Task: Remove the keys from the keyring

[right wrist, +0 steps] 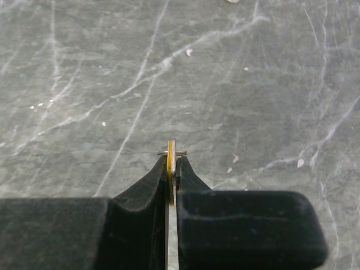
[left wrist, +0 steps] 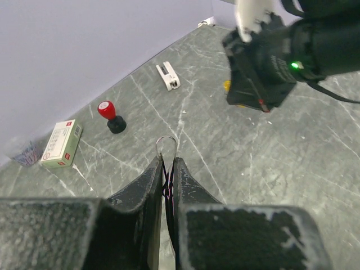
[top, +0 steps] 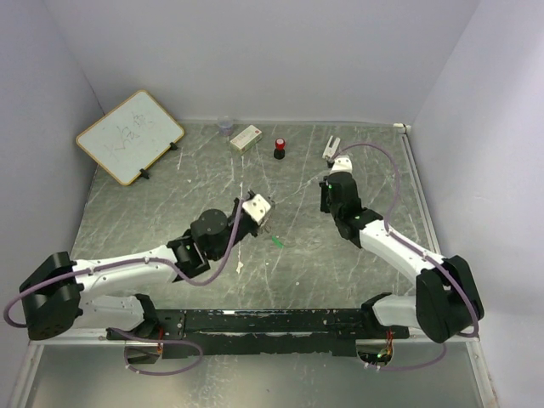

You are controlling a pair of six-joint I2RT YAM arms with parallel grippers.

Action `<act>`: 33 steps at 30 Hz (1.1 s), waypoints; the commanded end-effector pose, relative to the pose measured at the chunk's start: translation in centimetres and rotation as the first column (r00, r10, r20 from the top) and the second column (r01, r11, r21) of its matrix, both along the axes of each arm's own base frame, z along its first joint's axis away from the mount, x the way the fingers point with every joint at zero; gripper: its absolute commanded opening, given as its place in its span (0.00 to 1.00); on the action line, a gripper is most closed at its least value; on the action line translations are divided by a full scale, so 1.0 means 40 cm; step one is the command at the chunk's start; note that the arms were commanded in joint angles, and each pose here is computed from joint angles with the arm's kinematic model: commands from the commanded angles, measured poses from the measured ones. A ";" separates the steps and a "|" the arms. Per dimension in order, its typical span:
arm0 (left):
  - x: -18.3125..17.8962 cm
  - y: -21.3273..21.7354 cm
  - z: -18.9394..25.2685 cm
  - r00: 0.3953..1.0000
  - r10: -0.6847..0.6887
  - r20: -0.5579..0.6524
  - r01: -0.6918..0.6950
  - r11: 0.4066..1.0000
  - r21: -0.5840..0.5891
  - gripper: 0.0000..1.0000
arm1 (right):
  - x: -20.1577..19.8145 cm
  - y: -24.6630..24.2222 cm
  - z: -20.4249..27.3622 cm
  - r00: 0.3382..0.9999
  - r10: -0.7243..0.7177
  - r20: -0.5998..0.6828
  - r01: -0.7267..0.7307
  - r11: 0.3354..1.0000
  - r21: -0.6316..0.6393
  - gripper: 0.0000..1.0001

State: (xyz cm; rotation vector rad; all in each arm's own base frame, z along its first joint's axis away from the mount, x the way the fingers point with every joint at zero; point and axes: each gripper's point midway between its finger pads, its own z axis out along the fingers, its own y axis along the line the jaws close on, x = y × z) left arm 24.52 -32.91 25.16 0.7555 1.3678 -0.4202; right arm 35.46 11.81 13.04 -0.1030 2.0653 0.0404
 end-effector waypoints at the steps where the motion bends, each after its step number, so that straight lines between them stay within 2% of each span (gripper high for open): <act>1: 0.055 -0.021 0.098 0.997 -0.080 -0.005 0.078 0.981 -0.178 0.07 | 0.022 -0.013 -0.033 0.999 -0.030 -0.013 0.031 0.997 0.064 0.00; 6: 0.109 -0.012 0.065 0.989 -0.125 -0.076 0.106 0.971 -0.213 0.07 | 0.047 0.011 -0.092 0.998 0.000 -0.060 0.006 0.996 0.088 0.00; 12: 0.153 0.032 0.048 0.967 -0.212 -0.138 0.157 0.931 -0.330 0.07 | 0.076 0.029 -0.177 0.993 0.013 -0.114 -0.005 0.997 0.073 0.00; 19: 0.156 0.043 -0.019 0.953 -0.215 -0.215 0.149 0.947 -0.286 0.07 | 0.098 0.052 -0.238 0.989 0.041 -0.139 -0.030 0.996 0.079 0.00; 25: 0.212 0.058 -0.119 0.933 -0.099 -0.345 0.033 0.981 -0.193 0.07 | 0.110 0.069 -0.248 0.988 0.059 -0.141 -0.045 0.994 0.098 0.01; 28: 0.235 0.070 -0.162 0.915 -0.040 -0.401 -0.026 0.987 -0.158 0.07 | 0.108 0.072 -0.250 0.987 0.065 -0.146 -0.051 0.994 0.097 0.07; 32: 0.242 0.073 -0.182 0.911 -0.026 -0.411 -0.038 0.988 -0.147 0.07 | 0.101 0.072 -0.236 0.988 0.074 -0.133 -0.061 0.993 0.096 0.31; 33: 0.243 0.074 -0.182 0.912 -0.024 -0.409 -0.039 0.988 -0.146 0.07 | 0.100 0.071 -0.230 0.989 0.074 -0.127 -0.062 0.994 0.094 0.35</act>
